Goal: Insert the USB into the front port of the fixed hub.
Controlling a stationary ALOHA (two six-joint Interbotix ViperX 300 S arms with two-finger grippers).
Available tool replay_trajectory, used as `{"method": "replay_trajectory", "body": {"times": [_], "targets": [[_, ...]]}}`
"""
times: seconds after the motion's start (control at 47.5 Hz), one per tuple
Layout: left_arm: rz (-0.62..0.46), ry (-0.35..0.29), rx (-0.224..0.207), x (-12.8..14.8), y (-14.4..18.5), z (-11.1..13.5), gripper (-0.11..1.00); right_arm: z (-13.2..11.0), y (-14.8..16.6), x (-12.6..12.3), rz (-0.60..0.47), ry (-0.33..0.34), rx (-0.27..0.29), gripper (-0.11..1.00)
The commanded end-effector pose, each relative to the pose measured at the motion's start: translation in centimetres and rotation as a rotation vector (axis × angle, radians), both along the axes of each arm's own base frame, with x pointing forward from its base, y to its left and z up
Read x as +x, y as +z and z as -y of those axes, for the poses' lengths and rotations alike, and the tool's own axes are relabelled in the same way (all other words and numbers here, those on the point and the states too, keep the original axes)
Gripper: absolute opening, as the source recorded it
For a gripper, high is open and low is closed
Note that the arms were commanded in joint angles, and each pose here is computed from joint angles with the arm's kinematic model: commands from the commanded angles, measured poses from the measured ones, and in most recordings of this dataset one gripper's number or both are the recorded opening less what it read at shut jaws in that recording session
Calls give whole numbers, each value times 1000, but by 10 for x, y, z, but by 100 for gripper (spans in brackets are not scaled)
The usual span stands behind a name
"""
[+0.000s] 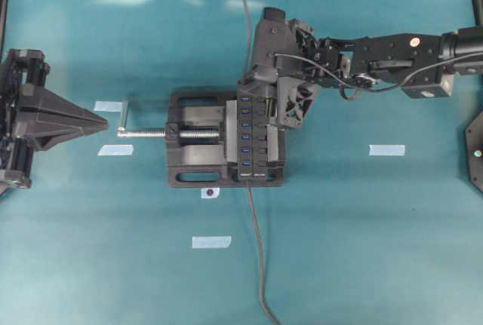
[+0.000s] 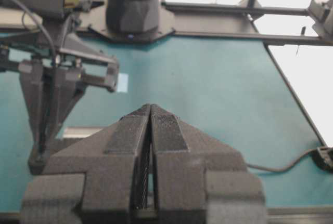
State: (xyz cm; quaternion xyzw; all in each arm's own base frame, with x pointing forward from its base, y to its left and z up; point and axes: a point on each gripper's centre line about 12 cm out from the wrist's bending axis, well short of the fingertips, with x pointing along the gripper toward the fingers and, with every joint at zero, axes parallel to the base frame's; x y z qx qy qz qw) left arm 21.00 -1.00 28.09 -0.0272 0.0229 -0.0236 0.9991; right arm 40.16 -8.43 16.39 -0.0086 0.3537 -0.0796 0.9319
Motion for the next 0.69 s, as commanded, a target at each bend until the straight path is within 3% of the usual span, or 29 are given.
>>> {"method": "replay_trajectory", "body": {"times": [0.0,0.358,0.673], "targets": [[28,-2,2,1,9,0,0,-7,35,4,76,15,-10,9],[25,-2,2,1,8,0,0,-17,53,-3,52,32,1,9],[35,-2,1,1,12,0,0,-30,60,-3,70,31,43,9]]}}
